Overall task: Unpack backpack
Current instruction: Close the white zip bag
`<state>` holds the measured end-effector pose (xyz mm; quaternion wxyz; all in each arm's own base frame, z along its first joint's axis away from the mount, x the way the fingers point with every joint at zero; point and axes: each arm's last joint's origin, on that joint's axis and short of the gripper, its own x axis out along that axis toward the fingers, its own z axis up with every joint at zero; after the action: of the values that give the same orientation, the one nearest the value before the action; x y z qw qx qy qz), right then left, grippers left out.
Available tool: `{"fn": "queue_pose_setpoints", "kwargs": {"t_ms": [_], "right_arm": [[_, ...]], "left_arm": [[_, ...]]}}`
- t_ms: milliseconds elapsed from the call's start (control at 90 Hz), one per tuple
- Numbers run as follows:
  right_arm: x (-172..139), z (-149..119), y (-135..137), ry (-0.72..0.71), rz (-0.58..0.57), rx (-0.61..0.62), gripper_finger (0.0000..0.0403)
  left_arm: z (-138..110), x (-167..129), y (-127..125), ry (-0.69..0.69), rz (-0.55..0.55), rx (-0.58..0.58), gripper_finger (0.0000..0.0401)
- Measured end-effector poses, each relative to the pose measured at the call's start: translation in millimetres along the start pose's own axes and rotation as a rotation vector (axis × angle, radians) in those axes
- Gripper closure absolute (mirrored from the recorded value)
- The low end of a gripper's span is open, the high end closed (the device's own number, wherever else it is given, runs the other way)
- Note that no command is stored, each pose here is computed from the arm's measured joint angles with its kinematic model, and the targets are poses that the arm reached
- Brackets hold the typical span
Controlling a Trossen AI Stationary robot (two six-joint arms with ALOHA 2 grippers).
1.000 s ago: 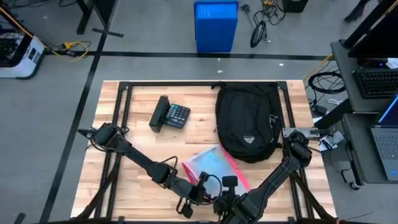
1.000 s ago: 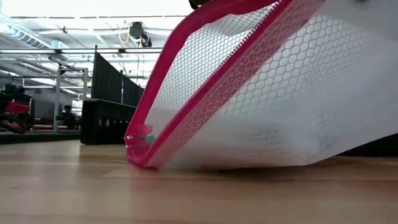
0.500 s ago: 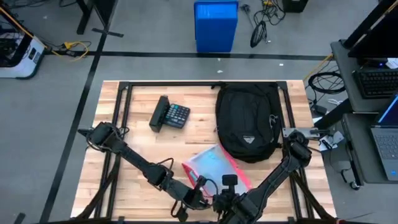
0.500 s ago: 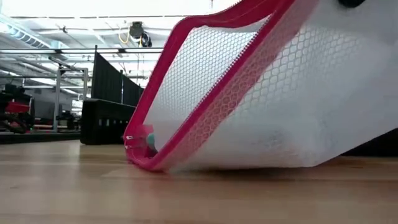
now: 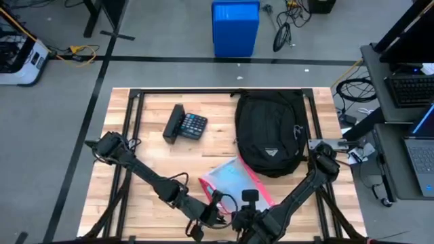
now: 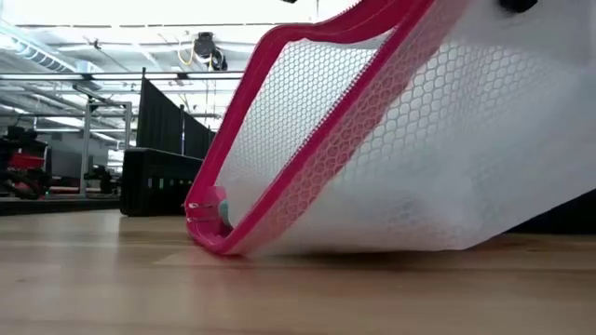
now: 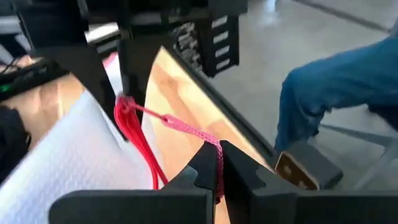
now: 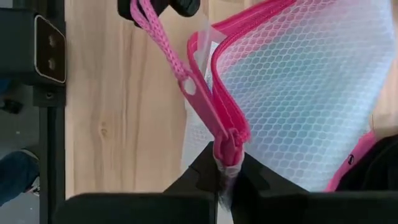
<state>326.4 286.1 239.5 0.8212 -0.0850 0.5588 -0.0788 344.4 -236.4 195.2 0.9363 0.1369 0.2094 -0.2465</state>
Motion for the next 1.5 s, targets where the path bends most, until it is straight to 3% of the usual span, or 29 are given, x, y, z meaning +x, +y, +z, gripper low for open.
{"fn": "queue_pose_setpoints", "kwargs": {"t_ms": [211,644,1011,1289,1500], "right_arm": [[-1,-2,2,0.001,-0.001,-0.002,0.0403],[-11,-13,4,0.028,-0.024,0.005,0.0402],[-17,-11,4,0.004,0.014,0.049,0.04],[-15,0,6,-0.085,0.045,0.038,0.0311],[5,7,13,-0.104,0.034,-0.021,0.0259]], "left_arm": [[-14,-1,1,0.155,0.062,-0.054,0.04],[-28,-4,2,0.291,0.104,-0.079,0.04],[-27,-2,13,0.261,0.104,-0.052,0.04],[-24,-2,13,0.234,0.106,-0.053,0.04],[-22,-2,14,0.212,0.104,-0.054,0.04]]}}
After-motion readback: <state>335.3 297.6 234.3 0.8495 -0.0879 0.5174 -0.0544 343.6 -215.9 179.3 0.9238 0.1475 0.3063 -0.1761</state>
